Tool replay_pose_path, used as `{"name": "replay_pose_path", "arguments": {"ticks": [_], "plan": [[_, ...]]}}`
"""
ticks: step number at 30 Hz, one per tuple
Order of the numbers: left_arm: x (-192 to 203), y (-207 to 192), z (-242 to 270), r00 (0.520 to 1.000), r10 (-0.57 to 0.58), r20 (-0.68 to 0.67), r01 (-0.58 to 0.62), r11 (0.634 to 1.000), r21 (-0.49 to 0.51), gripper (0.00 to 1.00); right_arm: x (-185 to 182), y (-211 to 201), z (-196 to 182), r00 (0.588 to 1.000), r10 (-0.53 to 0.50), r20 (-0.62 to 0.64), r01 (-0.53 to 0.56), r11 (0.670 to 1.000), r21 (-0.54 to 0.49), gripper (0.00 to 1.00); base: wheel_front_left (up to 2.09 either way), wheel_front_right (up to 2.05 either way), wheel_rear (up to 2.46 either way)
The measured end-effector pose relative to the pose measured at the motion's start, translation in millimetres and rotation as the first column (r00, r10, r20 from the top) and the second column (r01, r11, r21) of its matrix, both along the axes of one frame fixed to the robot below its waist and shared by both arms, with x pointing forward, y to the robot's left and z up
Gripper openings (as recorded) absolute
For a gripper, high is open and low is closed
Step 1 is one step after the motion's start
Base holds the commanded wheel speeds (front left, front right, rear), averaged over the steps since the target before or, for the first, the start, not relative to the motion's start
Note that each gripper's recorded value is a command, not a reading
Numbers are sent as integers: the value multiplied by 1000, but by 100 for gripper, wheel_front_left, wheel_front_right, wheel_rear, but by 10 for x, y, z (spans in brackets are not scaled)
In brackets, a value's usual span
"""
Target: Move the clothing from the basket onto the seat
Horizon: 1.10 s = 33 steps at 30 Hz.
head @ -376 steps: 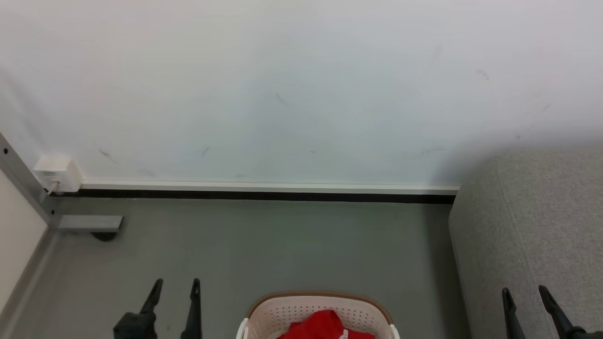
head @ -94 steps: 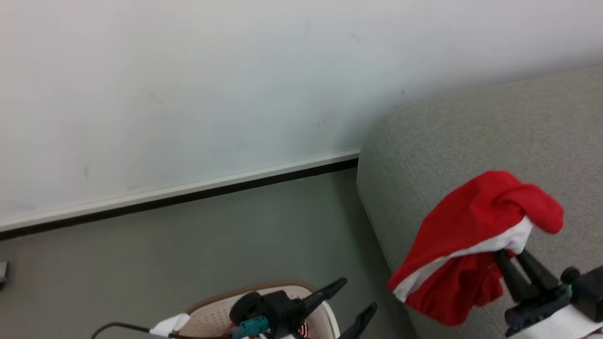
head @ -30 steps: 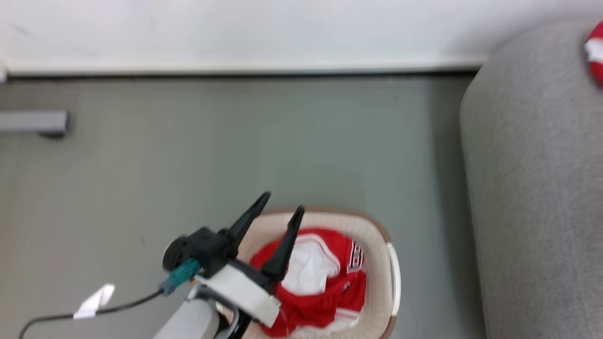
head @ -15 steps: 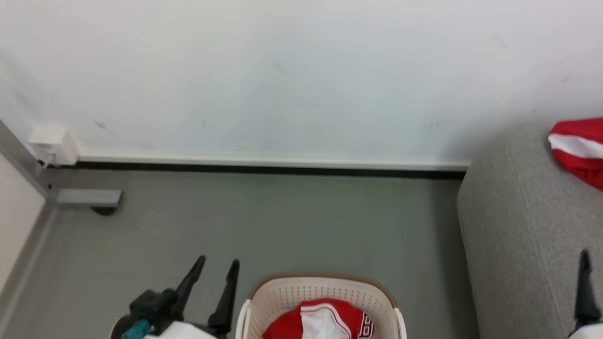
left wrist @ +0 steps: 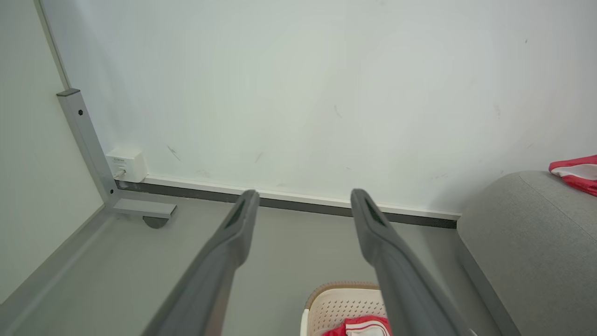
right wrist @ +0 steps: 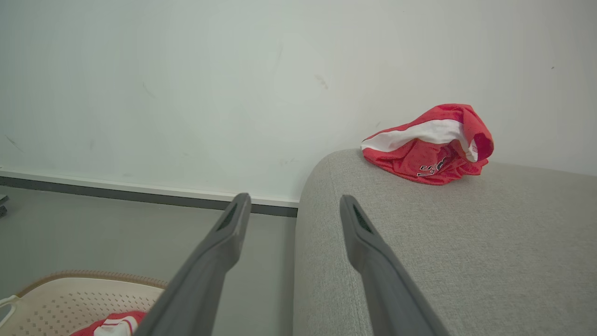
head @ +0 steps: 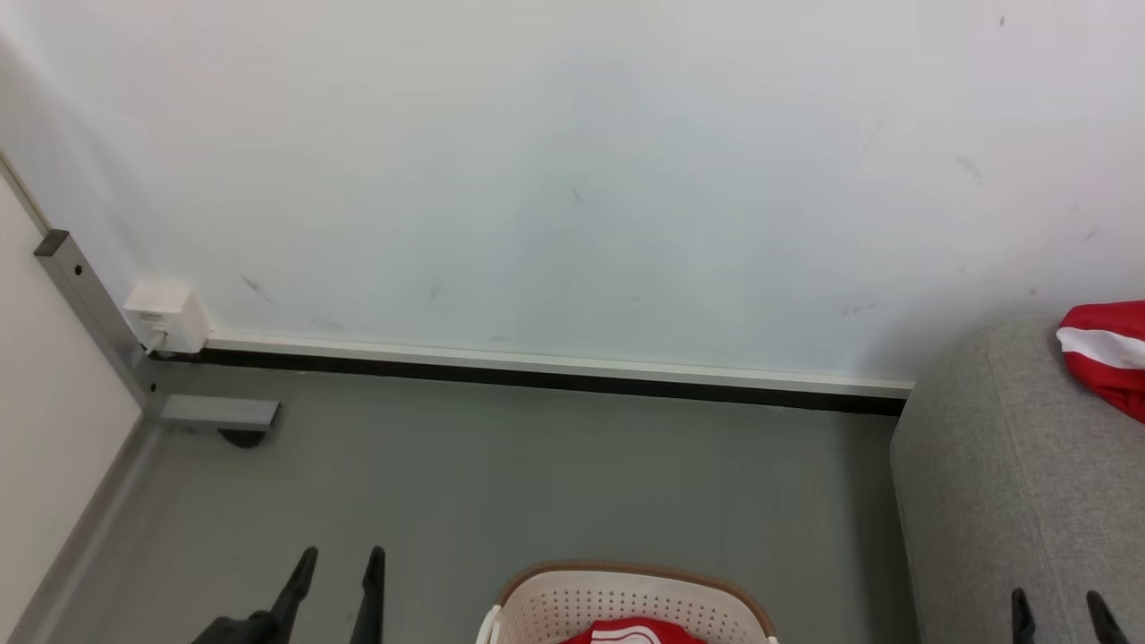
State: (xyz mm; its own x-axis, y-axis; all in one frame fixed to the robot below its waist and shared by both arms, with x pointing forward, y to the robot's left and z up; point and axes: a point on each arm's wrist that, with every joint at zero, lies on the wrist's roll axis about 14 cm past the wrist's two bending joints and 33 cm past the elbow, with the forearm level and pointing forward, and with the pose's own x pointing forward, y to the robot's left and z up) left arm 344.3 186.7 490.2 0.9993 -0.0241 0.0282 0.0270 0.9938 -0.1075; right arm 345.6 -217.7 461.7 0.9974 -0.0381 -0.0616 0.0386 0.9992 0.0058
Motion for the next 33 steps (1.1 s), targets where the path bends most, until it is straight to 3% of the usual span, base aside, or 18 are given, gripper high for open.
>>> {"name": "replay_pose_path", "arguments": {"ticks": [8,33], "plan": [[-103,25,-93,1000,8,-23,-8,1000,-4,100,-205,157,-164,999,31,-43,-27,996,80,100,0,0,0],[-47,-154,-197,997,-52,-53,51,998,-23,100,-242,219,-205,998,44,-55,-39,995,93,100,0,0,0]]}}
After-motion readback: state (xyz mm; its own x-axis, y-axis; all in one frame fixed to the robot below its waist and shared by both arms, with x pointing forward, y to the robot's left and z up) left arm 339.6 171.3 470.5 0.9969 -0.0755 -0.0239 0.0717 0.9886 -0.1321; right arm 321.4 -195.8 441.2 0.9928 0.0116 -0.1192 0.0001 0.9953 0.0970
